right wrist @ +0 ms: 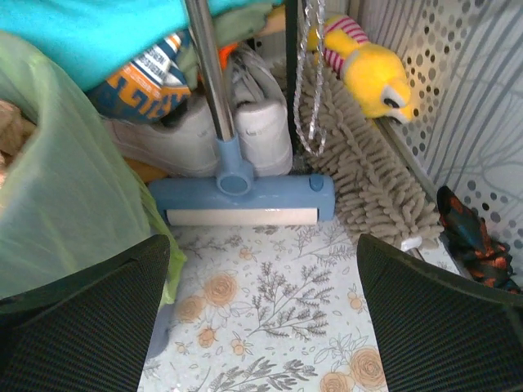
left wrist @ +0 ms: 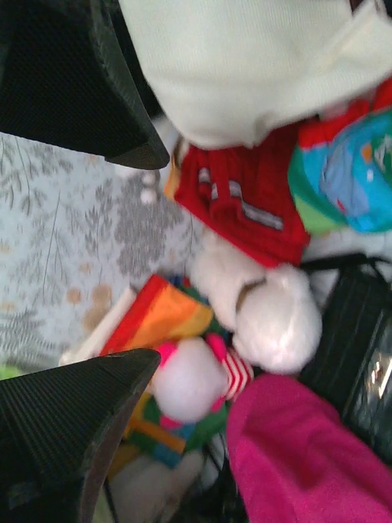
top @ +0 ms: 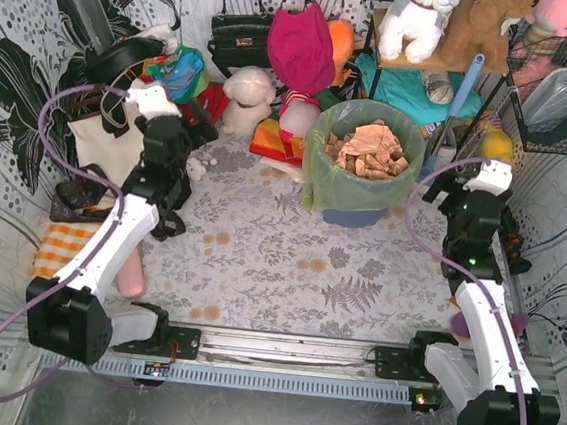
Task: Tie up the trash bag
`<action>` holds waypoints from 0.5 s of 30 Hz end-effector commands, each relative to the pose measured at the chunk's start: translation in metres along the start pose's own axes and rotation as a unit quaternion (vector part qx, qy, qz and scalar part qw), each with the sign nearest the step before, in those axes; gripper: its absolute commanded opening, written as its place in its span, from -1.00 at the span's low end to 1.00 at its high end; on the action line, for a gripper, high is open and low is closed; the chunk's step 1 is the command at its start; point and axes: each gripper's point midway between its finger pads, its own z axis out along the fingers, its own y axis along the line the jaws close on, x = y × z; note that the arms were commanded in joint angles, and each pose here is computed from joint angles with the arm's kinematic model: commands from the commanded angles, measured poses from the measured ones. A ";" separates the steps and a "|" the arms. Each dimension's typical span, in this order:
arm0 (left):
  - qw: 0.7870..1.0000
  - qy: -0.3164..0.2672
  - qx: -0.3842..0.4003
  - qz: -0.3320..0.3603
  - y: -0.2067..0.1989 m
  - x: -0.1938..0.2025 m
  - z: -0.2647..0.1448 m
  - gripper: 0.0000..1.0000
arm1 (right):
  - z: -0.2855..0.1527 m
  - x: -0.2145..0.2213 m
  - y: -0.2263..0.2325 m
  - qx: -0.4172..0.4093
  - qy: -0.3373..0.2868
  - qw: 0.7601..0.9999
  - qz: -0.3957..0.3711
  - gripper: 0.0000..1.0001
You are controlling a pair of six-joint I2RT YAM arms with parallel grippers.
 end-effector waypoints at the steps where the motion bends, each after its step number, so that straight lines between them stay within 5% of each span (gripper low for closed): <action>1: 0.994 0.105 0.031 -0.030 -0.041 0.022 -0.005 0.99 | -0.009 -0.002 0.007 -0.014 0.080 0.997 -0.009 0.94; 15: 0.964 0.201 0.173 0.009 -0.218 0.013 -0.022 0.98 | -0.015 -0.081 0.031 -0.053 0.110 0.993 0.000 0.96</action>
